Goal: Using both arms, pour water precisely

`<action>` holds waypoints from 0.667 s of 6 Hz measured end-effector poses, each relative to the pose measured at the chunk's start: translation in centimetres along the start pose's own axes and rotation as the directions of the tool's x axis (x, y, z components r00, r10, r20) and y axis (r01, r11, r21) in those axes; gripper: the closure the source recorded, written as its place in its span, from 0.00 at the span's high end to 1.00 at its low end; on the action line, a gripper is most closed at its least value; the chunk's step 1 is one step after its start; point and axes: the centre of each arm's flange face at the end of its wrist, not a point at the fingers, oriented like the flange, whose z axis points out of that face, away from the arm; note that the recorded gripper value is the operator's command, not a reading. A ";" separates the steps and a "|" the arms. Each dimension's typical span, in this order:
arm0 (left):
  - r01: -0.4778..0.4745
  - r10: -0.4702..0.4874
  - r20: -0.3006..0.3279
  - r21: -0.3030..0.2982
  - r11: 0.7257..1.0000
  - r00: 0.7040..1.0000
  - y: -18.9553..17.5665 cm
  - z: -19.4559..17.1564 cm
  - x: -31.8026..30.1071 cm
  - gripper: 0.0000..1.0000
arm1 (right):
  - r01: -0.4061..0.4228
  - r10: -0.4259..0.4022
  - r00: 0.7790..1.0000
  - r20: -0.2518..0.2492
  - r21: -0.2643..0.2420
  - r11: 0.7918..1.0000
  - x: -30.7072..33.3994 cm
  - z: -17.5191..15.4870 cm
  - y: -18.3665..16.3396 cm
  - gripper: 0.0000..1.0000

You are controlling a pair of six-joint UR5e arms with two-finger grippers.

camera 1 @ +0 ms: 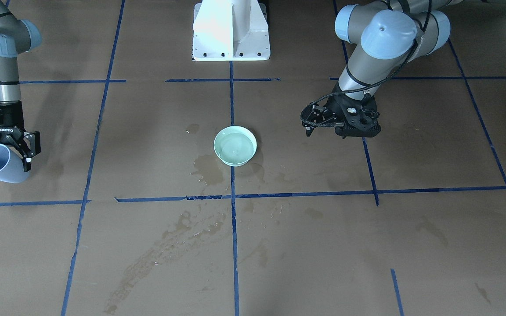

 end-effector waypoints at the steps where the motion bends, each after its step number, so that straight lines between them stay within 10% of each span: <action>1: 0.000 0.000 0.000 0.000 1.000 1.000 0.0 0.0 0.0 1.00 | 0.000 0.000 1.000 -0.002 -0.001 1.000 0.1 0.1 0.1 0.37; 4: 0.000 0.000 0.000 0.000 1.000 1.000 0.0 0.0 0.0 1.00 | 0.003 -0.003 1.000 -0.001 -0.005 1.000 0.2 0.2 0.3 0.77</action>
